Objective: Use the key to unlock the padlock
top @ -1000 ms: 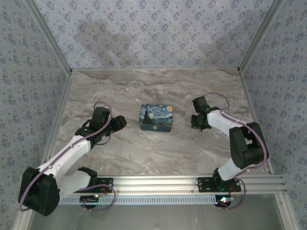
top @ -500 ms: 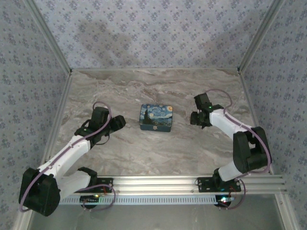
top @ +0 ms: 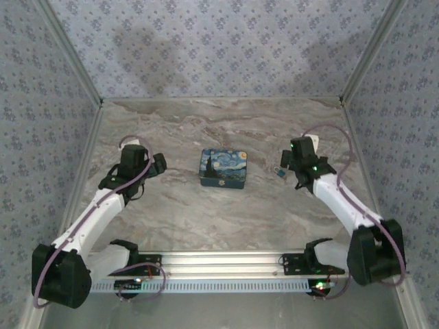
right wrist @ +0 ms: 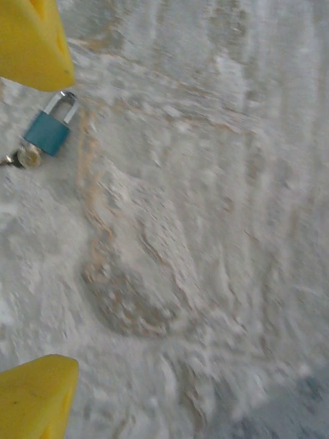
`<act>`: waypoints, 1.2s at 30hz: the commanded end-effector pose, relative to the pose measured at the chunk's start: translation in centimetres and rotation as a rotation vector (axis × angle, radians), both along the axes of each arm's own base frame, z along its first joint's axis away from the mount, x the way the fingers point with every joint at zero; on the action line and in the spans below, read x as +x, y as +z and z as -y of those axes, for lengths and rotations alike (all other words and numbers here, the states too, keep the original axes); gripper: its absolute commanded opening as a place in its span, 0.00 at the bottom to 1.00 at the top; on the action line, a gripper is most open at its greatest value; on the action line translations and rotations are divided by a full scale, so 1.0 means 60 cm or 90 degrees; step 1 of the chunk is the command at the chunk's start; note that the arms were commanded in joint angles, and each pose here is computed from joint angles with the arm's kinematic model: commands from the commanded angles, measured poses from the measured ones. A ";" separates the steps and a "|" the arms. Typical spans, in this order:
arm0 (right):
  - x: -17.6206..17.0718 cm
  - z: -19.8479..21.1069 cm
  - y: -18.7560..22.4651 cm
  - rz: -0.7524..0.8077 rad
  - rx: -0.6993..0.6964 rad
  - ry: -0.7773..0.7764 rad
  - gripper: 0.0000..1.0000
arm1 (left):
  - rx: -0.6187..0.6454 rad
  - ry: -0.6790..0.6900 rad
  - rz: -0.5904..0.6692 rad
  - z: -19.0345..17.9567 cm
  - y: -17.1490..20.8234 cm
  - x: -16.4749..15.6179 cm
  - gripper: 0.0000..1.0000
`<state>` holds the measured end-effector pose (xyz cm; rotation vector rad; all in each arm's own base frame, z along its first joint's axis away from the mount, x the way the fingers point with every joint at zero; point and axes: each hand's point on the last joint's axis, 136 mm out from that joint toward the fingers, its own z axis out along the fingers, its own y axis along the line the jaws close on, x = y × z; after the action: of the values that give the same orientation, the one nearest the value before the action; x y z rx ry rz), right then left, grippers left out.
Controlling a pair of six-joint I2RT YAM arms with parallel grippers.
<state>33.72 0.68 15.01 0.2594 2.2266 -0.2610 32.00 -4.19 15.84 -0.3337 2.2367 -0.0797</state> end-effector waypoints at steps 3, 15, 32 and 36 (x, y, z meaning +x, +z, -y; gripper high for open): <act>0.000 0.077 0.026 0.128 -0.103 -0.082 1.00 | 0.153 0.061 0.091 -0.090 0.015 0.027 1.00; 0.025 0.104 -0.050 0.210 -0.082 -0.071 1.00 | 0.178 0.107 0.142 -0.141 -0.075 0.089 1.00; 0.079 0.073 -0.103 0.184 -0.037 0.057 1.00 | 0.200 0.029 0.195 -0.121 -0.106 0.116 1.00; 0.082 0.074 -0.107 0.178 -0.024 0.061 1.00 | 0.195 0.028 0.186 -0.121 -0.109 0.117 1.00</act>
<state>37.80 -3.85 7.68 0.1670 1.9727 -0.2270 38.42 2.84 7.88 -0.1897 1.9650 0.2049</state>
